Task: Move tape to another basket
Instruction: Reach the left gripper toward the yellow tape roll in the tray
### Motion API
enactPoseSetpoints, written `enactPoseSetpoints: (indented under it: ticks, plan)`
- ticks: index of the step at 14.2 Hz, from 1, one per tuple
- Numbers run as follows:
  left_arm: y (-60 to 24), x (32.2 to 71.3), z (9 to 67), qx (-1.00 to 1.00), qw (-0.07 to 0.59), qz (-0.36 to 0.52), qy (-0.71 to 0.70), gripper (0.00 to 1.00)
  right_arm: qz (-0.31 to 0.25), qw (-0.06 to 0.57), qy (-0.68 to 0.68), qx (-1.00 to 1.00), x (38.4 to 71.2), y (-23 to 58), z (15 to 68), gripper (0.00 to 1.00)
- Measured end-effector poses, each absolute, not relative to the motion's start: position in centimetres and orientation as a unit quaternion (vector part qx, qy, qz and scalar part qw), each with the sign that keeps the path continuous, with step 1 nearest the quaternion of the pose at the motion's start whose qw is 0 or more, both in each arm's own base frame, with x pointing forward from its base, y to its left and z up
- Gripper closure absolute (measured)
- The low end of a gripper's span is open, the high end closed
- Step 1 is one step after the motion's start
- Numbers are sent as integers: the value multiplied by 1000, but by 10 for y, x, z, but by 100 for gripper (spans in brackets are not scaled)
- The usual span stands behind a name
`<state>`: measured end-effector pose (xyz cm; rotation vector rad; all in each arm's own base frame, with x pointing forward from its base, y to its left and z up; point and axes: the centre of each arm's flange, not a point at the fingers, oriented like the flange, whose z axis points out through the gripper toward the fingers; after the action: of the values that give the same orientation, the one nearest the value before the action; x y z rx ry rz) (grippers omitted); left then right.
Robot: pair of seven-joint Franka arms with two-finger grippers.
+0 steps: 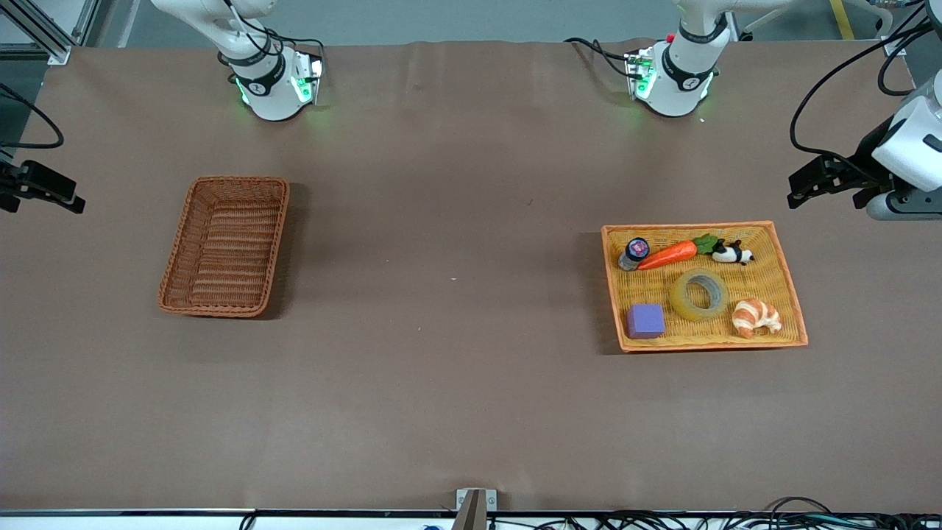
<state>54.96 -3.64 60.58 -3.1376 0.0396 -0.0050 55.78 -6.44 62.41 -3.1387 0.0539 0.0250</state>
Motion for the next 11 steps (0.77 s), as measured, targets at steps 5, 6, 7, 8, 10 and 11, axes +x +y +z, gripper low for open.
enactPoseSetpoints:
  ticks: [5, 6, 7, 8, 10, 11]
  plan:
    - [-36, 552, 605, -1000, 2, -8, 12, 0, 8, 1, 17, -1000, 558, -64, 624, 0]
    - [-36, 553, 605, -1000, 2, -7, 12, 0, 8, 1, 17, -1000, 558, -64, 624, 0]
    - [-36, 553, 604, -1000, 2, -7, 11, 0, 8, 1, 17, -1000, 558, -64, 624, 0]
    - [-35, 554, 603, -1000, 2, -6, 11, 0, 8, 1, 17, -1000, 558, -64, 624, 0]
    - [-33, 559, 591, -1000, 2, 4, 8, 0, 8, 1, 17, -1000, 558, -64, 624, 0]
    - [-32, 566, 579, -1000, 2, 9, 7, 0, 8, 1, 17, -1000, 558, -64, 624, 0]
